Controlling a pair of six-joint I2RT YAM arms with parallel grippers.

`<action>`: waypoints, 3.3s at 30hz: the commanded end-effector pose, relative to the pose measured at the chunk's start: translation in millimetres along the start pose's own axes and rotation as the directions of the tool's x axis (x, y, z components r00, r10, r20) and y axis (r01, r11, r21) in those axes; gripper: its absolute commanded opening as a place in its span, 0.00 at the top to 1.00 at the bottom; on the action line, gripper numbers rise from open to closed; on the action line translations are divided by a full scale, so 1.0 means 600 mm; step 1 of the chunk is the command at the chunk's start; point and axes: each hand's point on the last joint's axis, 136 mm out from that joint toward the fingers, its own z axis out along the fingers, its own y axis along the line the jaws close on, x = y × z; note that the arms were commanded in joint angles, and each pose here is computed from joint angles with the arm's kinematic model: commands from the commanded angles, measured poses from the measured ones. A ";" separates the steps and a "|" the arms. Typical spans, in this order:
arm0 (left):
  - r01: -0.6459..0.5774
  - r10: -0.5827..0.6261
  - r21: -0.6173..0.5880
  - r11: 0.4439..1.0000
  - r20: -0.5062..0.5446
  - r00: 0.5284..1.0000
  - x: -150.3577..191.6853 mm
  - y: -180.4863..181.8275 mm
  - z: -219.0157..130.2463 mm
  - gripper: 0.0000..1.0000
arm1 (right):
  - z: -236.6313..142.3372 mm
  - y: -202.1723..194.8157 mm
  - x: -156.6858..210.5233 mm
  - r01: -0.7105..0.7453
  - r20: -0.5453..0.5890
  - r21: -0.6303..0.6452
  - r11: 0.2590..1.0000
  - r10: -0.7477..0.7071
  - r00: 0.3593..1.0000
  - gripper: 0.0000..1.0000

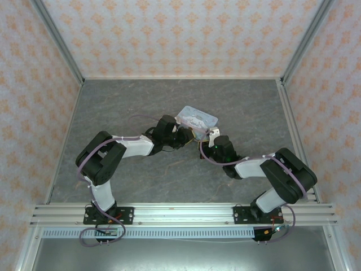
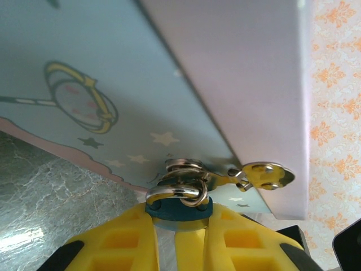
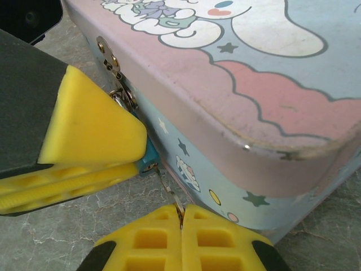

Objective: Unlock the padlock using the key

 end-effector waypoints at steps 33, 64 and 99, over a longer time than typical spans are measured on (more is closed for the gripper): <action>-0.023 0.023 0.088 0.996 -0.002 1.000 0.006 -0.068 -0.019 0.80 | -0.003 0.013 -0.043 0.026 0.119 -0.025 0.999 -0.022 0.993 1.00; -0.034 0.038 0.102 0.994 -0.038 0.999 0.024 -0.087 -0.025 0.80 | 0.033 0.061 -0.077 0.019 0.106 -0.223 0.975 0.005 0.994 1.00; -0.017 0.017 0.019 1.000 0.032 0.999 0.008 -0.001 0.007 0.51 | 0.051 0.002 0.015 -0.267 -0.014 -0.157 0.951 0.268 0.963 1.00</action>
